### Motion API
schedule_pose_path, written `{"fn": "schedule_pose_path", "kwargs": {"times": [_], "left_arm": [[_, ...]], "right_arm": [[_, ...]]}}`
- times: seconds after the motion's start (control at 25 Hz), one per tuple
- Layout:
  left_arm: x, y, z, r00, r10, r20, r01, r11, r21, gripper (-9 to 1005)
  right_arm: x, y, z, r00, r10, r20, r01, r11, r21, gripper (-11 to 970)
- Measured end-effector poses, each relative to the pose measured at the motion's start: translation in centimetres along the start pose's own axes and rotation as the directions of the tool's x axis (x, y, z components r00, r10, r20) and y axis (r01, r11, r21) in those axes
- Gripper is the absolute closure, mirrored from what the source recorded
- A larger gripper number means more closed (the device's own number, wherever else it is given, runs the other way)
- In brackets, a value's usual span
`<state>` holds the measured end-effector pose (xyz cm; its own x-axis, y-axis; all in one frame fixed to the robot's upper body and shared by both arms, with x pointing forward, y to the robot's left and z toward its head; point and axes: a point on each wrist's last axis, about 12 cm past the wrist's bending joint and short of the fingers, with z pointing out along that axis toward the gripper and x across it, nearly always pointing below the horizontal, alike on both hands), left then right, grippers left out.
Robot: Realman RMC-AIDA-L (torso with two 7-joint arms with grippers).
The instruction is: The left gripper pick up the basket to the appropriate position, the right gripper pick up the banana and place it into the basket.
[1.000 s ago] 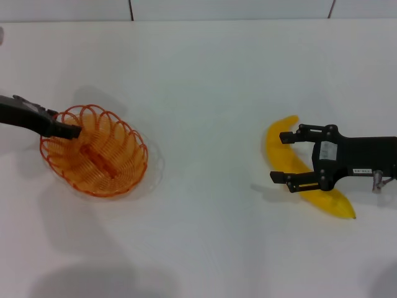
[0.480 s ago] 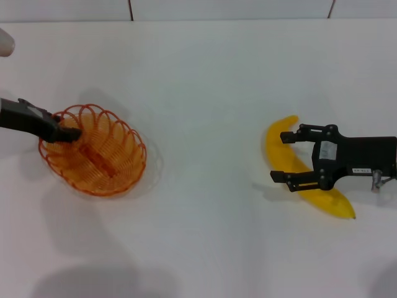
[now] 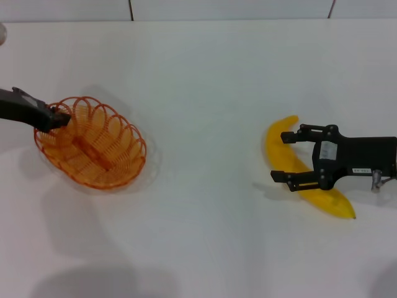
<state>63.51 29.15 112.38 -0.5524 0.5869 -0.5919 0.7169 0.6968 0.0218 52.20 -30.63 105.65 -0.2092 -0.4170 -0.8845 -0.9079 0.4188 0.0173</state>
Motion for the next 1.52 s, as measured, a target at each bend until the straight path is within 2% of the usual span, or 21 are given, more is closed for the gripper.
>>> {"fn": "schedule_pose_path", "kwargs": {"times": [0.04,0.32,0.52,0.8,1.08,1.28,1.52], "left_arm": [[-0.1,-0.1,-0.1,1.0,0.002,0.002,-0.002,1.0,0.006,806],[-1.3,-1.3,-0.9,0.997,0.004,0.074,-0.01,0.997,0.078,872],[-1.9,-2.3,-0.3,0.992,-0.041,0.12,0.028,0.994,0.109,906],[-0.9,-2.5,1.6,0.975,-0.171,0.144,0.155,0.981,0.115,918],[0.3,-3.1,2.2,0.937,-0.276,0.215,0.243,0.955,0.167,918],[0.9,-3.2,2.1,0.907,-0.327,0.265,0.281,0.939,0.198,919],[2.4,-3.8,2.9,0.896,-0.37,0.244,0.318,0.92,0.229,919]], "right_arm": [[0.0,-0.1,0.0,1.0,0.0,-0.003,0.0,1.0,0.005,106],[0.2,-0.2,0.1,1.0,0.003,-0.015,-0.003,1.0,0.023,108],[0.2,-0.2,0.1,1.0,0.001,-0.016,0.0,1.0,0.019,110],[-0.1,-0.4,0.4,1.0,-0.008,-0.017,0.008,1.0,0.012,112],[-0.1,-0.4,0.4,1.0,-0.006,-0.026,0.007,1.0,0.007,114],[-0.4,-0.4,0.9,0.999,-0.017,-0.035,0.017,1.0,-0.011,116],[-0.4,-0.3,1.2,0.999,-0.023,-0.047,0.022,1.0,-0.021,118]]}}
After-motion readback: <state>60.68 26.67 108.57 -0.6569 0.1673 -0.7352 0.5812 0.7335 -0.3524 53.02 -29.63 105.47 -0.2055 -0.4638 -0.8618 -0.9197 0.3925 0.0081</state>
